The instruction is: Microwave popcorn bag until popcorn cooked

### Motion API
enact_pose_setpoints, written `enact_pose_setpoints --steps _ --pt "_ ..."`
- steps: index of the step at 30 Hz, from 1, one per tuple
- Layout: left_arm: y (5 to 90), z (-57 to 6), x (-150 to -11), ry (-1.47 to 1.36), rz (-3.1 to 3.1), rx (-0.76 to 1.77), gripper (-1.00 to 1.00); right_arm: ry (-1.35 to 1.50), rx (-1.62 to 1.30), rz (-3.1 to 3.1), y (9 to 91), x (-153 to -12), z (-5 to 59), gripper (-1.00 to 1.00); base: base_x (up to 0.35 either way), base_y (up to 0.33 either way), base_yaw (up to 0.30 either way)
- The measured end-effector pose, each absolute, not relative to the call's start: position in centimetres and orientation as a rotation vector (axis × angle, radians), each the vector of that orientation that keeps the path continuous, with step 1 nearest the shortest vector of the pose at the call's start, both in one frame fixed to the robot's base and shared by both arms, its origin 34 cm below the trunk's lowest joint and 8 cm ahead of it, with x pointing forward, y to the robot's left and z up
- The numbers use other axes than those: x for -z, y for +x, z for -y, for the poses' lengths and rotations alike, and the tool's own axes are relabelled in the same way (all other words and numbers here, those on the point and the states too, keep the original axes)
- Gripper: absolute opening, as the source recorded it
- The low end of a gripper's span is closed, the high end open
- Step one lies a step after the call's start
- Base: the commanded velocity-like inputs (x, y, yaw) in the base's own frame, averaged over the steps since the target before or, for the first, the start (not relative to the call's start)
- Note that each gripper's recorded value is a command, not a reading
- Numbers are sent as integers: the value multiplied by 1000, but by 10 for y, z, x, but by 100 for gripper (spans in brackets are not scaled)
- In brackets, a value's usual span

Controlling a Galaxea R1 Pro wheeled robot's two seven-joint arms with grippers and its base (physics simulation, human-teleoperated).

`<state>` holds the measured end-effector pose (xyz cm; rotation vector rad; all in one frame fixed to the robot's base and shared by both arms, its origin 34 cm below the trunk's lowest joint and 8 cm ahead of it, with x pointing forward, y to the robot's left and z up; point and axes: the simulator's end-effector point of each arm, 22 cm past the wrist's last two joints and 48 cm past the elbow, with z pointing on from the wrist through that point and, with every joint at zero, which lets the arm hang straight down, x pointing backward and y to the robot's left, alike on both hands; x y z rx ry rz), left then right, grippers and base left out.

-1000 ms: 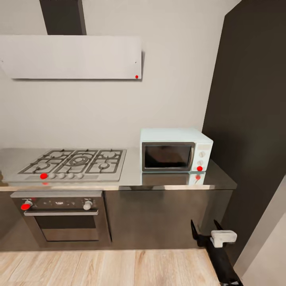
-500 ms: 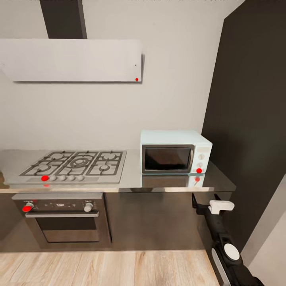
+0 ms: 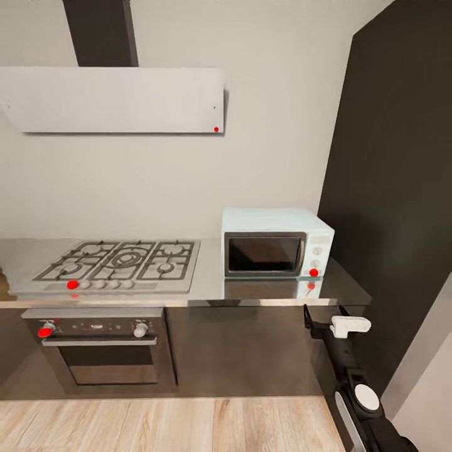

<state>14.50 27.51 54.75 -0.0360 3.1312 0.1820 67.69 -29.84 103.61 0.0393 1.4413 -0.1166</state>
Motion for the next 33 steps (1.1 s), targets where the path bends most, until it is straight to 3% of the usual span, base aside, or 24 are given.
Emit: enact_pose_setpoints --steps 28,33 --pt "142 -269 -570 -33 -3122 -162 100 36 114 -1443 672 -1058 298 100 1 0 0" --pt "142 -269 -570 -33 -3121 -161 100 36 115 -1461 673 -1055 298 100 276 -55 0"
